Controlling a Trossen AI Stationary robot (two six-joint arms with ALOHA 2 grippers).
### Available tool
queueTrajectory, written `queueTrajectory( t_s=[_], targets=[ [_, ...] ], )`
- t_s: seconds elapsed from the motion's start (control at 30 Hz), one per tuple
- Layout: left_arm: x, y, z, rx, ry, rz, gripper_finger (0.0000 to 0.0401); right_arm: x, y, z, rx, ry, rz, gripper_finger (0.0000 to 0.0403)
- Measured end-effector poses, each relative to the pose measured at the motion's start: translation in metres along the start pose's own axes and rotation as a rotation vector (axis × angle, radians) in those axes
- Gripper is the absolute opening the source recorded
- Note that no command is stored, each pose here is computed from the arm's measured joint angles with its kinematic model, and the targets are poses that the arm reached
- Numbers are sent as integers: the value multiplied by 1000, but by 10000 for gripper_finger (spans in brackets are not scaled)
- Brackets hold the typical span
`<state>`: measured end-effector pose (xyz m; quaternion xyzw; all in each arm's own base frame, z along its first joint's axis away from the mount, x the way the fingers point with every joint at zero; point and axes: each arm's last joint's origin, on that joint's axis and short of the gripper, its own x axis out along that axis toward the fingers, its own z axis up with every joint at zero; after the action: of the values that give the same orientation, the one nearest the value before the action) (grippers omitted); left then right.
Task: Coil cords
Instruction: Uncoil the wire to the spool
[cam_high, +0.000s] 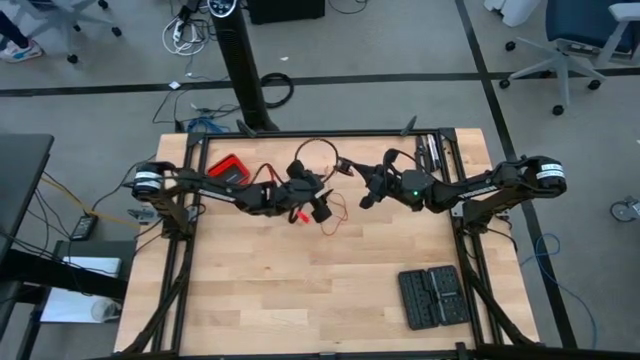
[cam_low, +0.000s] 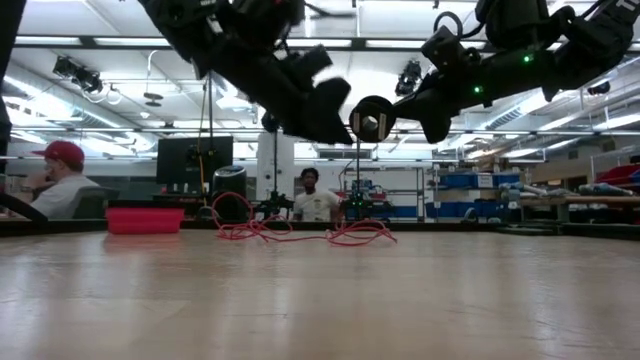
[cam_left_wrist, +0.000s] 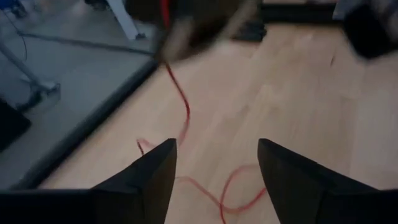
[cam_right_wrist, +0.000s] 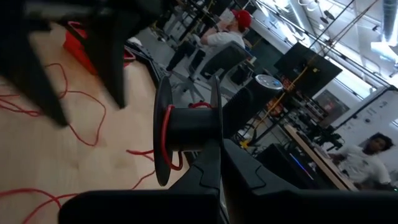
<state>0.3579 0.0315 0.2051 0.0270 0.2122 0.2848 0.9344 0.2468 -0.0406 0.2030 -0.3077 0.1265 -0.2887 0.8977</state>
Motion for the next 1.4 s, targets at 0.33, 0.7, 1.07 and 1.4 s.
queueTrajectory(
  t_s=[0.33,0.7,1.07,1.4],
  targets=[
    [-57,28,56,113,-207,-169,203,1,0,-3,27,6,32,0],
    [-64,56,43,127,-337,-412,201,6,-7,-1,144,-121,121,0],
    [-66,55,40,62,-387,-555,203,4,-6,3,404,-126,136,0],
    [-59,57,3,-63,-305,-483,202,4,-6,3,427,-131,137,0]
  ],
)
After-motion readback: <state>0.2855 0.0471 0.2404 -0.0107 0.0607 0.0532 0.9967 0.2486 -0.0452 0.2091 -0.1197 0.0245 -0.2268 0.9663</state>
